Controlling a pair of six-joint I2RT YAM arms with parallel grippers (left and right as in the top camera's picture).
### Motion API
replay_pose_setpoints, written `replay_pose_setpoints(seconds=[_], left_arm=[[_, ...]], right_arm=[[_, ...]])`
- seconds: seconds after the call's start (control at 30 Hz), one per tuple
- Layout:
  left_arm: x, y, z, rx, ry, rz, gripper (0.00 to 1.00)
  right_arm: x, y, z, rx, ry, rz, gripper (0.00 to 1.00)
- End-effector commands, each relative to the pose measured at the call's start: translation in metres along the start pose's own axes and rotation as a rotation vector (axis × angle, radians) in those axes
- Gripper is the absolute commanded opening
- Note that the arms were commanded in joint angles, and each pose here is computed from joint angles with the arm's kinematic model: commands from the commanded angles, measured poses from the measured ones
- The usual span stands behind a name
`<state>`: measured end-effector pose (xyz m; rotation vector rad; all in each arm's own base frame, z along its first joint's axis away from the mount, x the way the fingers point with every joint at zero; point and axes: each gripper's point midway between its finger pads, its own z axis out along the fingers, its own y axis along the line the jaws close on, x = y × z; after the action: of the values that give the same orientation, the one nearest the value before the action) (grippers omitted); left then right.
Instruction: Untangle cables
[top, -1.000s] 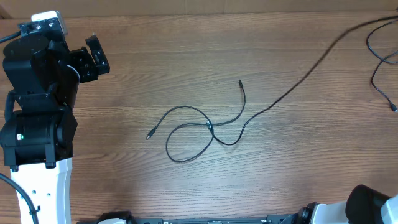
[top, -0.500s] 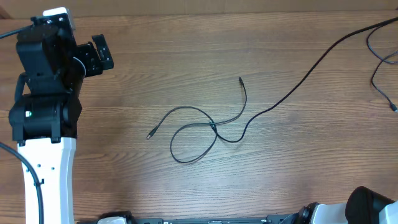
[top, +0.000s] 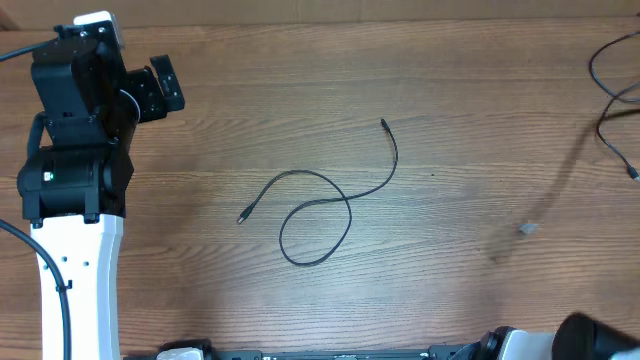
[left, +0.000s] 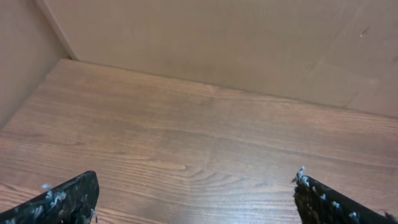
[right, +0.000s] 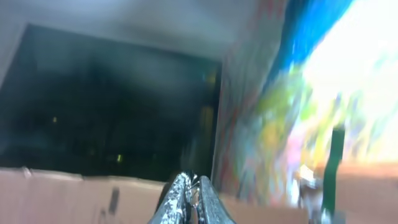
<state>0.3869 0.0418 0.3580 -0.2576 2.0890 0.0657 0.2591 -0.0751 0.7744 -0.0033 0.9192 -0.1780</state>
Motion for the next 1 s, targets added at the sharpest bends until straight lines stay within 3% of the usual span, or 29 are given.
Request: replay_pose_setpoints(seconds=[0.0,0.2,0.33,0.43,0.53,0.63,0.8,0.9,0.97], left_arm=[[0.004,-0.004,0.0,0.017,0.013,-0.005,1.0],[0.004,-0.004,0.0,0.016,0.015,-0.005,1.0],[0.006,-0.004,0.0,0.016,0.02,-0.005,1.0],[0.007,-0.004,0.0,0.015,0.027,-0.004,1.0],[0.008,-0.004,0.0,0.015,0.03,-0.004,1.0],[0.008,-0.004,0.0,0.015,0.03,-0.004,1.0],[0.008,-0.004,0.0,0.015,0.03,-0.004,1.0],[0.008,-0.004,0.0,0.015,0.03,-0.004,1.0],[0.009,-0.005,0.0,0.019,0.033,-0.004,1.0]], right_arm=[[0.125,-0.04,0.047,0.052,0.22,0.063,0.04],[0.192,-0.055,0.065,0.048,0.318,0.088,0.04],[0.229,-0.072,0.081,0.057,0.326,-0.065,0.04],[0.266,-0.104,0.086,0.173,0.373,-0.184,0.04],[0.299,-0.114,0.085,0.201,0.434,-0.195,0.04],[0.34,-0.115,0.072,0.205,0.569,-0.123,0.04],[0.421,-0.041,0.012,0.071,0.971,0.325,0.05],[0.45,0.012,-0.05,0.007,1.278,0.499,0.43],[0.462,0.038,-0.09,0.032,1.474,0.599,0.58]])
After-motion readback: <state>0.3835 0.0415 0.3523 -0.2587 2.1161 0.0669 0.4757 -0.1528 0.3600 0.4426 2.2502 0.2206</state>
